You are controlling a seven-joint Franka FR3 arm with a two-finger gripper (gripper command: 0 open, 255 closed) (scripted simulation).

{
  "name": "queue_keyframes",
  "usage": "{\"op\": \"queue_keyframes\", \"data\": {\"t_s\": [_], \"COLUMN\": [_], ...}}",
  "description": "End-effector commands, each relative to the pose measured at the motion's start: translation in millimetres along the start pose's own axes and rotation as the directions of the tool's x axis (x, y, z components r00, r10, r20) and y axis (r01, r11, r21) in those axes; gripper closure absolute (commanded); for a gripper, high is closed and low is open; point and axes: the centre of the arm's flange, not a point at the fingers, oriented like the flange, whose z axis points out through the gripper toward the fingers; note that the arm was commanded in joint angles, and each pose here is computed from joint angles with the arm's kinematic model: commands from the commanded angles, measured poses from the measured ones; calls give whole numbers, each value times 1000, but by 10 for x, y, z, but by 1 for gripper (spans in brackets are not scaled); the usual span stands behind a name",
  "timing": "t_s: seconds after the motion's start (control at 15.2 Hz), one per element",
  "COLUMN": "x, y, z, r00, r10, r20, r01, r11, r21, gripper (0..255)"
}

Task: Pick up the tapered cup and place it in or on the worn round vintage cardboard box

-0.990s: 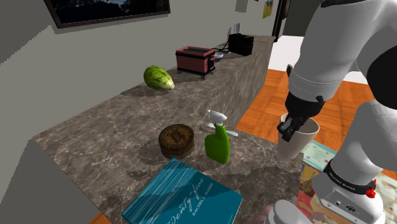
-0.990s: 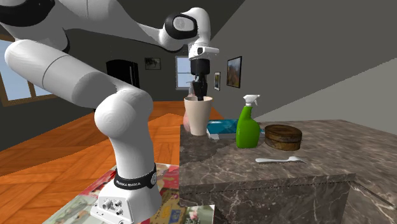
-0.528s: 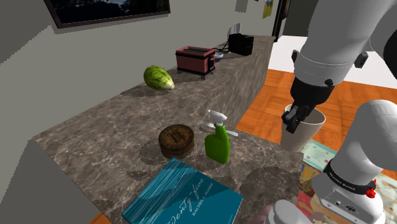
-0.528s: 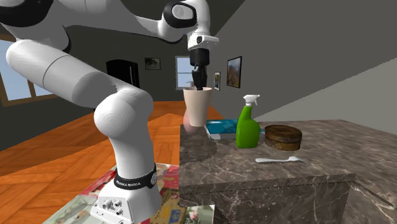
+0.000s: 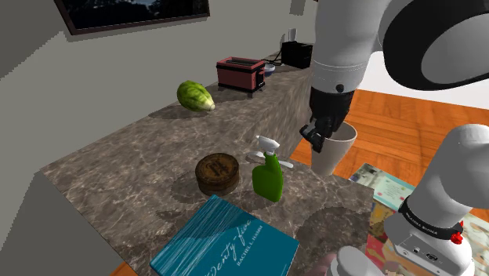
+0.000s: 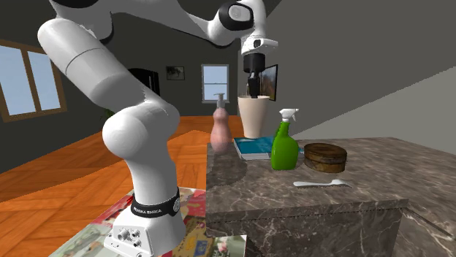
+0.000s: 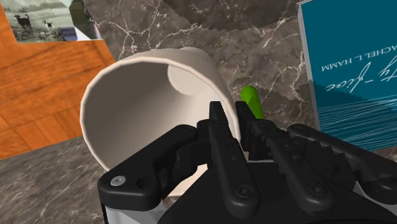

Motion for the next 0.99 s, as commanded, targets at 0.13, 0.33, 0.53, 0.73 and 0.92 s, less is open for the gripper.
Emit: {"op": "queue_keyframes", "data": {"t_s": [0.13,0.33,0.53,0.73,0.92], "x": [423,745,1068,1390,1712], "y": [-300,-524,-749,-973,-1198], "z": [-89,-140,-191,-242,-293], "r00": [1000,1000,1000,1000,1000], "r10": [0,0,0,0,0], "r20": [0,0,0,0,0], "r01": [0,0,0,0,0], "r11": [1000,1000,1000,1000,1000], "r21": [2,2,2,2,2], "gripper": [255,255,255,255,255]}}
